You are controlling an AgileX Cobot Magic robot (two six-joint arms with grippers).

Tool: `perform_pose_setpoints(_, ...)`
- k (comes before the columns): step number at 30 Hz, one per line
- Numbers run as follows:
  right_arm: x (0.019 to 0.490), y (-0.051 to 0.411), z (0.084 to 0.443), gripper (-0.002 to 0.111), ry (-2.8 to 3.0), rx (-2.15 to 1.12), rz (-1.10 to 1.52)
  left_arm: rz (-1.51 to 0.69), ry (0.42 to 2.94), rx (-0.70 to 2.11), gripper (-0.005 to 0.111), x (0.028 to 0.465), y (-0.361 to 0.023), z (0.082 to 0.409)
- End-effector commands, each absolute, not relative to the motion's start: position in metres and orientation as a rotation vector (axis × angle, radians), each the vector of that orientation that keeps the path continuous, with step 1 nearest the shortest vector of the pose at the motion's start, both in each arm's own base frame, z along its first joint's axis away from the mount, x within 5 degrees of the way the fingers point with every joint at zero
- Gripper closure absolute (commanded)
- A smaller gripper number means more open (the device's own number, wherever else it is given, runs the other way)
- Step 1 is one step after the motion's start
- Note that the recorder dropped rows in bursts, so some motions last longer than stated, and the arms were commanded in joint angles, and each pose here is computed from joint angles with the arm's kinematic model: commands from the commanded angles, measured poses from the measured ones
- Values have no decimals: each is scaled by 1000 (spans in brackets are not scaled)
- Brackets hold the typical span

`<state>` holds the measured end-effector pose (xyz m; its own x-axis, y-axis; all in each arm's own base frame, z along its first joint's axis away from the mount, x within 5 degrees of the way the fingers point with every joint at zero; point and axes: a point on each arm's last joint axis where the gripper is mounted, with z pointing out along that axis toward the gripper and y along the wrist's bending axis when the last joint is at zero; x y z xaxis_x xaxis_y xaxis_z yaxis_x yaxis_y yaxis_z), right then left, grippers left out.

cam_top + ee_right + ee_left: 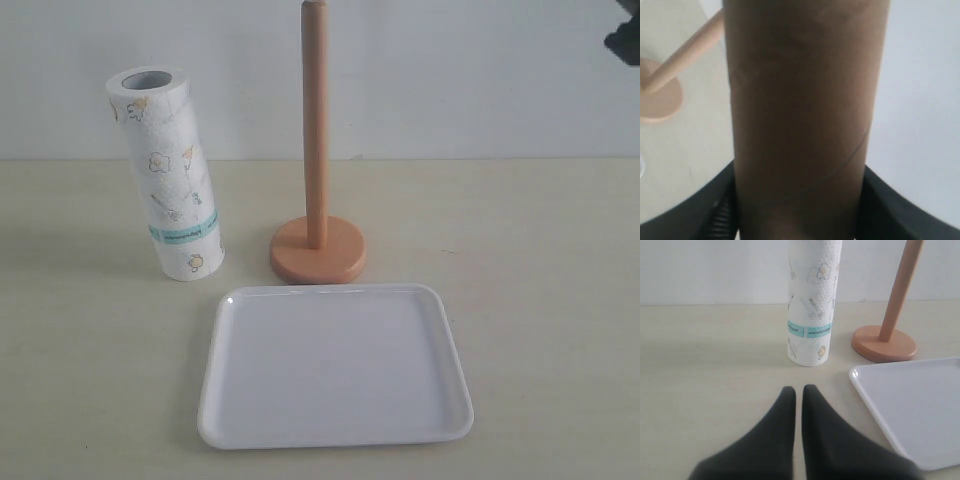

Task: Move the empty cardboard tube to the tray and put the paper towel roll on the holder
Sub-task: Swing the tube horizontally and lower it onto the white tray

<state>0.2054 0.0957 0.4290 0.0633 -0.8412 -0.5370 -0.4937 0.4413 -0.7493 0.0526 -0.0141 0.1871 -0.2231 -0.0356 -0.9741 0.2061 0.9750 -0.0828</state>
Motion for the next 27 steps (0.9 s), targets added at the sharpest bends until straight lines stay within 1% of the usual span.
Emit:
perform_pose_setpoints(1,205,110,412,108,1623,-1392,-370,-228,1786,125,103,53,-14,186)
perform_pose_setpoints(7,209,145,382,108,1673,-1605,-297,-228,1786,125,103,53,-14,186)
perform_pose_setpoints(13,223,182,341,108,1720,-1794,-252,-228,1786,125,103,53,-14,186)
perform_pose_setpoints(22,256,219,276,108,1764,-1914,-231,-228,1786,125,103,53,-14,186)
perform_pose_setpoints(27,262,240,244,108,1747,-1976,-211,-228,1786,125,103,53,-14,186)
